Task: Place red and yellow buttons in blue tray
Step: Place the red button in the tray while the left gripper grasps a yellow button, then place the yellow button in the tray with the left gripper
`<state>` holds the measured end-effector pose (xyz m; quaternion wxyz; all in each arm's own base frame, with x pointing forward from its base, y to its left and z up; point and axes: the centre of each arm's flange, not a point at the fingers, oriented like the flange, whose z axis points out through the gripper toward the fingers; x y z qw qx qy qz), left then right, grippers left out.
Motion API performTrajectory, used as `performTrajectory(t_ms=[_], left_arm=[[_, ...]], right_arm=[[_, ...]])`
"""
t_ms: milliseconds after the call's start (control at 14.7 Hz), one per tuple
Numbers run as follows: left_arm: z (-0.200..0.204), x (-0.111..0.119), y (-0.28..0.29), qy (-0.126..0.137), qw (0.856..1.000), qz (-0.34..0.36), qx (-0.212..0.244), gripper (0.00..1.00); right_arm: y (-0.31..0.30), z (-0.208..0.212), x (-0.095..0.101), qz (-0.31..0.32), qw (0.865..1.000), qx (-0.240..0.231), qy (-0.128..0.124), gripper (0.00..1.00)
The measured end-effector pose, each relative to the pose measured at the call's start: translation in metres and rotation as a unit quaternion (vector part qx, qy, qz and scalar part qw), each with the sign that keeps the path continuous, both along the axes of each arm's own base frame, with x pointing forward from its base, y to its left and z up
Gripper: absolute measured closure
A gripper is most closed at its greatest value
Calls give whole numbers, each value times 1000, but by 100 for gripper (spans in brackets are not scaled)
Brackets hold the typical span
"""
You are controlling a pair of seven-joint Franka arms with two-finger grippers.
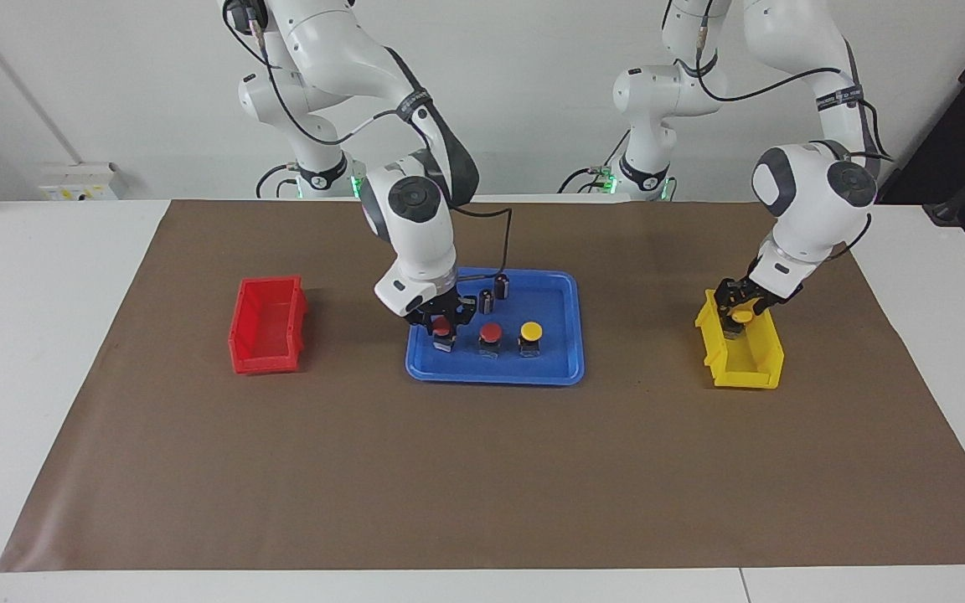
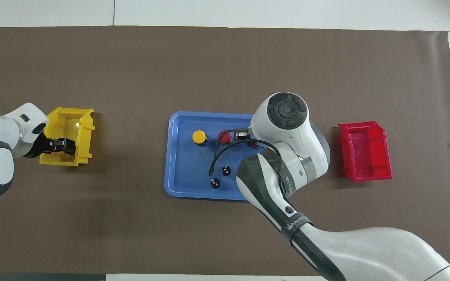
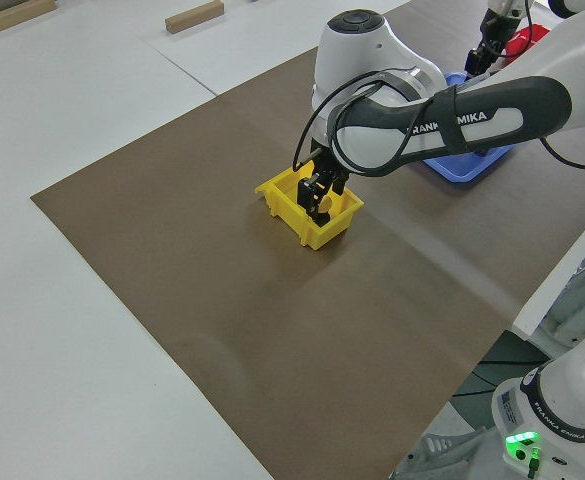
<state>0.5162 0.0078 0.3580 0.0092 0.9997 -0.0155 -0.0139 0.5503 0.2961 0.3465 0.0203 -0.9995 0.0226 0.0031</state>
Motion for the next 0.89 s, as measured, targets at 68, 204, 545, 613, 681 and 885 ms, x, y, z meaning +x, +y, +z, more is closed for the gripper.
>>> performTrajectory(t_ms=[68, 204, 545, 613, 681, 885], left_arm=[[0, 0, 0, -2, 1000, 0, 0, 46], [4, 3, 0, -6, 1000, 0, 0, 59], [112, 28, -6, 9, 1000, -5, -3, 59], [142, 29, -16, 5, 1000, -1, -4, 59], [162, 29, -37, -4, 1000, 8, -4, 59], [155, 14, -142, 0, 1000, 22, -2, 59]], right_arm=[[-4, 7, 6, 1, 1000, -3, -10, 40], [-21, 38, 26, -14, 1000, -5, -24, 17], [-106, 180, 49, -64, 998, -20, -12, 0], [-122, 201, 46, -60, 998, -21, -10, 0], [-137, 219, 42, -57, 998, -22, -9, 0], [-202, 261, 23, -44, 999, -27, 5, 0]])
